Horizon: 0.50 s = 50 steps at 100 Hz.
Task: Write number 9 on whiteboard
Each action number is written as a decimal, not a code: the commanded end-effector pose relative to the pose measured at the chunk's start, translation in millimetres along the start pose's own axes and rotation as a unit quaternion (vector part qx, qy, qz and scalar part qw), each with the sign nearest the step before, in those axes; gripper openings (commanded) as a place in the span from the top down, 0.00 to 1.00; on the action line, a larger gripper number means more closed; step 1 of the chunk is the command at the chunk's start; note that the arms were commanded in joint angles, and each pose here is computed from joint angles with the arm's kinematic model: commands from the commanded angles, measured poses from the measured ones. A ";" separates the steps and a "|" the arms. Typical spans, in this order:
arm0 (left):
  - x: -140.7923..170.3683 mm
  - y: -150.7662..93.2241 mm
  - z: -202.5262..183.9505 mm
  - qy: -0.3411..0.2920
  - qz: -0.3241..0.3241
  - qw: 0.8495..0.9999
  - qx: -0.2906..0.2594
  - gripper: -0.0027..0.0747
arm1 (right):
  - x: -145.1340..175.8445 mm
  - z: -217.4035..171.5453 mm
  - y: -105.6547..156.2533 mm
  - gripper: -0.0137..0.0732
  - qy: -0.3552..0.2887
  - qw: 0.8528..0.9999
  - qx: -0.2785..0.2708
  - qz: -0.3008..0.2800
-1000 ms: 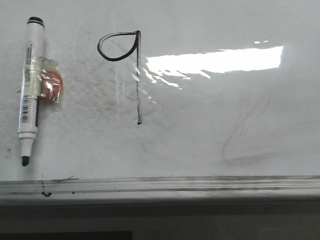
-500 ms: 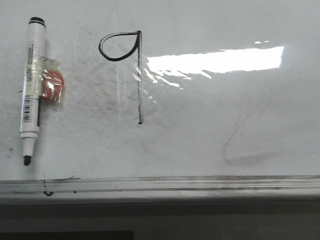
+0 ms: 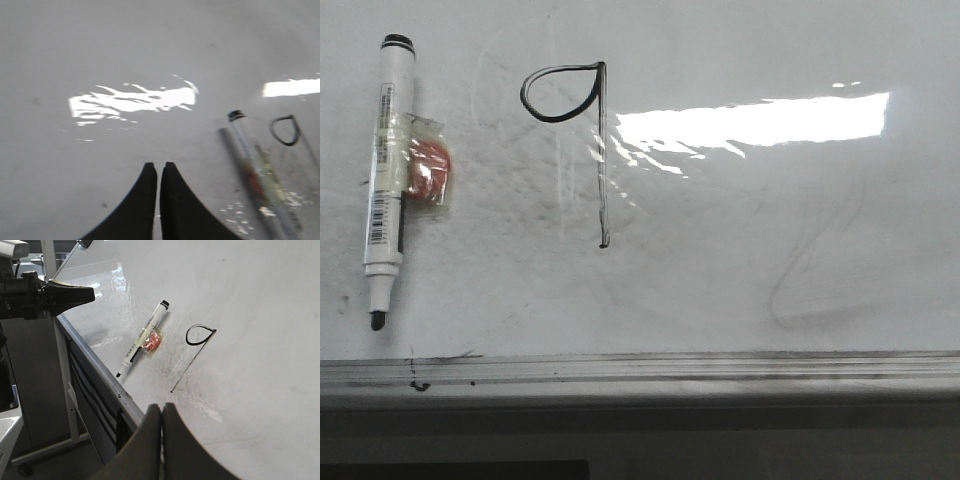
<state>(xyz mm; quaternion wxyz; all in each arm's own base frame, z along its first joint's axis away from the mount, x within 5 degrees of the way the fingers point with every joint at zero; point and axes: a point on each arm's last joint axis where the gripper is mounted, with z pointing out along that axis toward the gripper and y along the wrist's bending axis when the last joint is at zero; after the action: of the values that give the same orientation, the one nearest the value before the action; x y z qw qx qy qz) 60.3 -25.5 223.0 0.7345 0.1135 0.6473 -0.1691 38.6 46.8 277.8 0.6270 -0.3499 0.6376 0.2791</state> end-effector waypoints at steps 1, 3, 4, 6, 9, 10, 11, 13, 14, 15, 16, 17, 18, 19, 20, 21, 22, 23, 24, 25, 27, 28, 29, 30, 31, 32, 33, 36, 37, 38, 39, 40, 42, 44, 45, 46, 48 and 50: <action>9.0 7.5 -5.1 -0.011 0.011 0.998 -0.056 0.99 | -14.1 -0.8 0.2 0.92 -0.043 0.999 -0.003 -0.009; 8.8 8.5 -6.4 -0.014 0.012 0.998 -0.065 0.99 | -14.1 -0.8 0.2 0.92 -0.043 0.999 -0.003 -0.009; 8.6 9.5 -6.9 -0.015 0.014 0.997 -0.074 0.99 | -14.1 -0.8 0.2 0.92 -0.043 0.999 -0.003 -0.009; 8.5 10.9 -8.2 -0.017 0.016 0.996 -0.087 0.99 | -14.1 -0.8 0.2 0.92 -0.043 0.999 -0.003 -0.009; 8.3 12.5 -10.2 -0.021 0.019 0.994 -0.103 0.99 | -14.1 -0.8 0.2 0.92 -0.043 0.999 -0.003 -0.009; 8.8 13.0 -10.6 -0.018 0.019 0.994 -0.108 0.99 | -14.1 -0.8 0.2 0.92 -0.043 0.999 -0.003 -0.009; 8.9 13.8 -11.0 -0.018 0.020 0.993 -0.115 0.99 | -14.1 -0.8 0.2 0.92 -0.043 0.999 -0.003 -0.009; 9.3 14.9 -12.1 -0.017 0.021 0.992 -0.126 0.99 | -14.1 -0.8 0.2 0.92 -0.043 0.999 -0.003 -0.009; 9.7 15.2 -12.7 -0.016 0.022 0.991 -0.130 0.99 | -14.1 -0.8 0.2 0.92 -0.043 0.999 -0.003 -0.009; 9.9 16.0 -13.2 -0.015 0.023 0.990 -0.137 0.99 | -14.1 -0.8 0.2 0.92 -0.043 0.999 -0.003 -0.009; 9.9 16.2 -13.7 -0.016 0.022 0.990 -0.141 0.99 | -14.1 -0.8 0.2 0.92 -0.043 0.999 -0.003 -0.009; 10.4 16.6 -14.0 -0.014 0.022 0.989 -0.144 0.99 | -14.1 -0.8 0.2 0.92 -0.043 0.999 -0.003 -0.009; 10.5 17.2 -14.4 -0.013 0.023 0.988 -0.150 0.99 | -14.1 -0.8 0.2 0.92 -0.043 0.999 -0.003 -0.009; 10.9 17.5 -14.9 -0.012 0.023 0.988 -0.154 0.99 | -14.1 -0.8 0.2 0.92 -0.043 0.999 -0.003 -0.009; 11.1 18.0 -15.3 -0.011 0.024 0.987 -0.159 0.99 | -14.1 -0.8 0.2 0.92 -0.043 0.999 -0.003 -0.009; 11.4 18.3 -15.7 -0.010 0.024 0.986 -0.162 0.99 | -14.1 -0.8 0.2 0.92 -0.043 0.999 -0.003 -0.009; 11.6 18.8 -15.9 -0.009 0.025 0.986 -0.168 0.99 | -14.1 -0.8 0.2 0.92 -0.043 0.999 -0.003 -0.009; 11.8 19.1 -16.0 -0.008 0.025 0.985 -0.170 0.99 | -14.1 -0.8 0.2 0.92 -0.043 0.999 -0.003 -0.009; 12.1 19.4 -16.1 -0.006 0.025 0.985 -0.172 0.99 | -14.1 -0.8 0.2 0.92 -0.043 0.999 -0.003 -0.009; 12.1 19.9 -16.3 -0.006 0.025 0.984 -0.177 0.99 | -14.1 -0.8 0.2 0.92 -0.043 0.999 -0.003 -0.009; 12.7 20.5 -16.6 -0.003 0.024 0.983 -0.183 0.99 | -14.1 -0.8 0.2 0.92 -0.043 0.999 -0.003 -0.009; 13.1 20.8 -16.6 -0.001 0.024 0.982 -0.185 0.99 | -14.1 -0.8 0.2 0.92 -0.043 0.999 -0.003 -0.009; 13.3 21.1 -16.8 0.000 0.024 0.982 -0.188 0.99 | -14.1 -0.8 0.2 0.92 -0.043 0.999 -0.003 -0.009; 13.3 21.2 -16.8 0.000 0.025 0.982 -0.189 0.99 | -14.1 -0.8 0.2 0.92 -0.043 0.999 -0.003 -0.009; 13.7 21.4 -16.9 0.002 0.024 0.981 -0.191 0.99 | -14.1 -0.8 0.2 0.92 -0.043 0.999 -0.003 -0.009; 13.9 21.7 -17.0 0.003 0.024 0.981 -0.193 0.99 | -14.1 -0.8 0.2 0.92 -0.043 0.999 -0.003 -0.009; 14.5 21.8 -17.1 0.007 0.024 0.981 -0.194 0.99 | -14.1 -0.8 0.2 0.92 -0.043 0.999 -0.003 -0.009; 15.9 22.2 -17.2 0.014 0.023 0.980 -0.197 0.99 | -14.1 -0.8 0.2 0.92 -0.043 0.999 -0.003 -0.009; 15.9 22.2 -17.2 0.014 0.022 0.980 -0.197 0.99 | -14.1 -0.8 0.2 0.92 -0.043 0.999 -0.003 -0.009; 16.6 22.3 -17.3 0.018 0.021 0.980 -0.198 0.99 | -14.1 -0.8 0.2 0.92 -0.043 0.999 -0.003 -0.009; 17.1 22.5 -17.4 0.020 0.020 0.980 -0.199 0.99 | -14.1 -0.8 0.2 0.92 -0.043 0.999 -0.003 -0.009; 18.1 22.6 -17.5 0.026 0.018 0.979 -0.200 0.99 | -14.1 -0.8 0.2 0.92 -0.043 0.999 -0.003 -0.009; 19.7 22.7 -17.6 0.034 0.013 0.979 -0.201 0.99 | -14.1 -0.8 0.2 0.92 -0.043 0.999 -0.003 -0.009; 21.0 22.8 -17.8 0.040 0.006 0.979 -0.202 0.99 | -14.1 -0.8 0.2 0.92 -0.043 0.999 -0.003 -0.009; 22.4 23.0 -18.0 0.046 0.001 0.978 -0.203 0.99 | -14.1 -0.8 0.2 0.92 -0.043 0.999 -0.003 -0.009; 23.1 23.0 -18.1 0.050 -0.001 0.978 -0.203 0.99 | -14.1 -0.8 0.2 0.92 -0.043 0.999 -0.003 -0.009; 25.2 23.2 -18.4 0.060 -0.008 0.977 -0.205 0.99 | -14.1 -0.8 0.2 0.92 -0.043 0.999 -0.003 -0.009; 27.1 23.3 -18.7 0.070 -0.013 0.976 -0.206 0.99 | -14.1 -0.8 0.2 0.92 -0.043 0.999 -0.003 -0.009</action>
<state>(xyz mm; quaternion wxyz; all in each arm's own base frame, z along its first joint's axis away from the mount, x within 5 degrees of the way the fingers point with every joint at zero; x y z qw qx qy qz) 55.8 0.1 205.3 0.7005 -0.0217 0.7130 -0.0214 38.6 46.8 277.8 0.6270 -0.3499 0.6376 0.2791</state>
